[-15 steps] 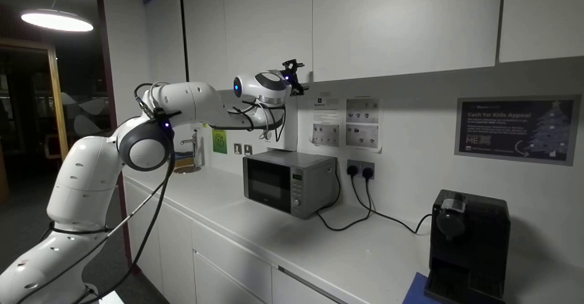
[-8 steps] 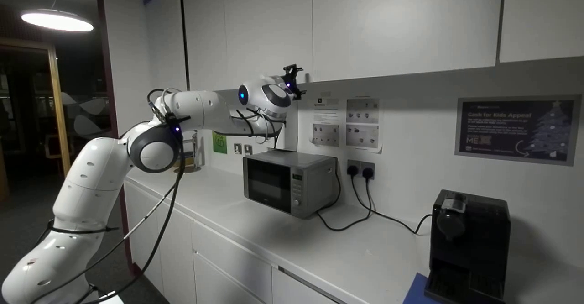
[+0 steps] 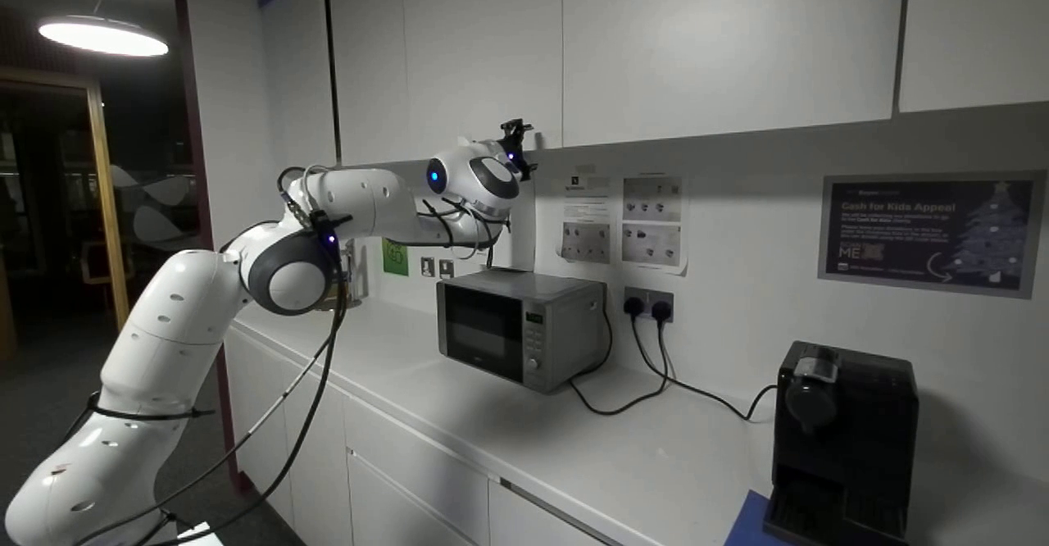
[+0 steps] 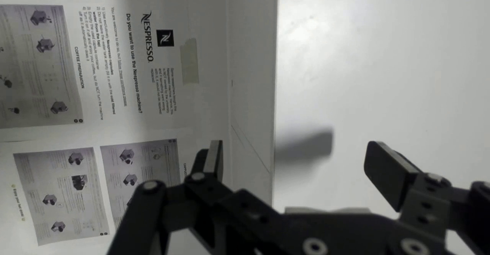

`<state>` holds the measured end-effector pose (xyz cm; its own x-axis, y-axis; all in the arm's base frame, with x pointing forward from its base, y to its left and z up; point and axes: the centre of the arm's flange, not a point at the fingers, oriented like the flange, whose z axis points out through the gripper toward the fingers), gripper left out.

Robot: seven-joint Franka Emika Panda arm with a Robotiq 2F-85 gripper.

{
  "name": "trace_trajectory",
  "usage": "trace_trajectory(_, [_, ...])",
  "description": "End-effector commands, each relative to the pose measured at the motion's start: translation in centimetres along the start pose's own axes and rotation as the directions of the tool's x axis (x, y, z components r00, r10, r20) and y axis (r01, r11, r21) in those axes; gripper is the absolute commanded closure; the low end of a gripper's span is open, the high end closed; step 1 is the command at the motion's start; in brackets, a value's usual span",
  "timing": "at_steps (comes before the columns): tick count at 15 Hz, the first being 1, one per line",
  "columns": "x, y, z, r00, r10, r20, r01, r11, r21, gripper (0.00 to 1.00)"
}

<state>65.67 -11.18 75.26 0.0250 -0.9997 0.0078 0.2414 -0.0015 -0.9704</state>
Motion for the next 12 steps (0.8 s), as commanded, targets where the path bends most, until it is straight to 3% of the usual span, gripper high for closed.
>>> trace_trajectory(1, [0.2, 0.9, -0.7, 1.0, -0.013, 0.003, 0.012, 0.998, 0.054, 0.0])
trace_trajectory(8, [2.2, 2.8, 0.3, 0.999, -0.033, -0.02, 0.034, 0.998, 0.057, 0.0])
trace_trajectory(12, [2.7, 3.0, 0.4, 0.998, -0.054, -0.009, 0.055, 0.994, 0.097, 0.0])
